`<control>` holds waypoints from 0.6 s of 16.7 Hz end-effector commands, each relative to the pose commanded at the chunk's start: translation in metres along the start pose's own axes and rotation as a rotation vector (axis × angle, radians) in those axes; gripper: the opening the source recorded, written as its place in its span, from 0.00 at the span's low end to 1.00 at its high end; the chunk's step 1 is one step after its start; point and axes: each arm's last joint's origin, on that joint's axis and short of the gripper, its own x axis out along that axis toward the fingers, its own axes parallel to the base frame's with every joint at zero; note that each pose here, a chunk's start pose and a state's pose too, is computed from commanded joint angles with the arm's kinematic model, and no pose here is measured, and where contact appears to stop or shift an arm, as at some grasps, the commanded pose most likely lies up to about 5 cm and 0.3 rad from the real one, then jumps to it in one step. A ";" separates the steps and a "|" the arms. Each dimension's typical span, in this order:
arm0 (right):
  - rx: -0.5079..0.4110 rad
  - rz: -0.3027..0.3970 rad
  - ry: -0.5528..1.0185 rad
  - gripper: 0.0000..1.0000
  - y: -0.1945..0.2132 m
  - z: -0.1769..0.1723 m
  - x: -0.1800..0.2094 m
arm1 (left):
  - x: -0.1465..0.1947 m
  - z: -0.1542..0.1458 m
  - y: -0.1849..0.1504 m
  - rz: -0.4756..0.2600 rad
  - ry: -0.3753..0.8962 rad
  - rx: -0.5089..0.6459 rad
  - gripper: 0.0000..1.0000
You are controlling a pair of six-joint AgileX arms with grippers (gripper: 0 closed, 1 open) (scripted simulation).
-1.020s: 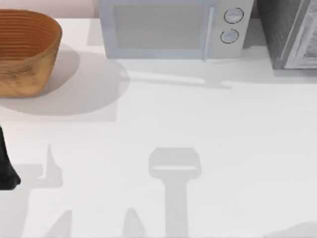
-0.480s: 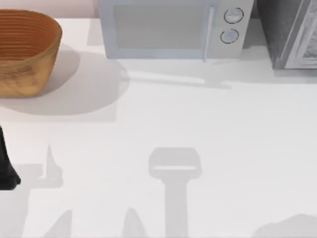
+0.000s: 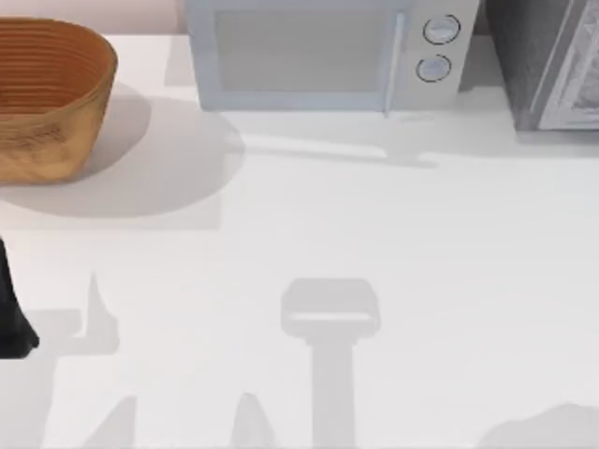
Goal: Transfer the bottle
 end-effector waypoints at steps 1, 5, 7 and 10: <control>0.000 0.000 0.000 0.75 0.000 0.000 0.000 | 0.000 0.000 0.000 0.000 0.000 0.000 1.00; 0.000 0.000 0.000 1.00 0.000 0.000 0.000 | 0.000 0.000 0.000 0.000 0.000 0.000 1.00; 0.000 0.000 0.000 1.00 0.000 0.000 0.000 | 0.000 0.000 0.000 0.000 0.000 0.000 1.00; 0.000 0.000 0.000 1.00 0.000 0.000 0.000 | 0.000 0.000 0.000 0.000 0.000 0.000 1.00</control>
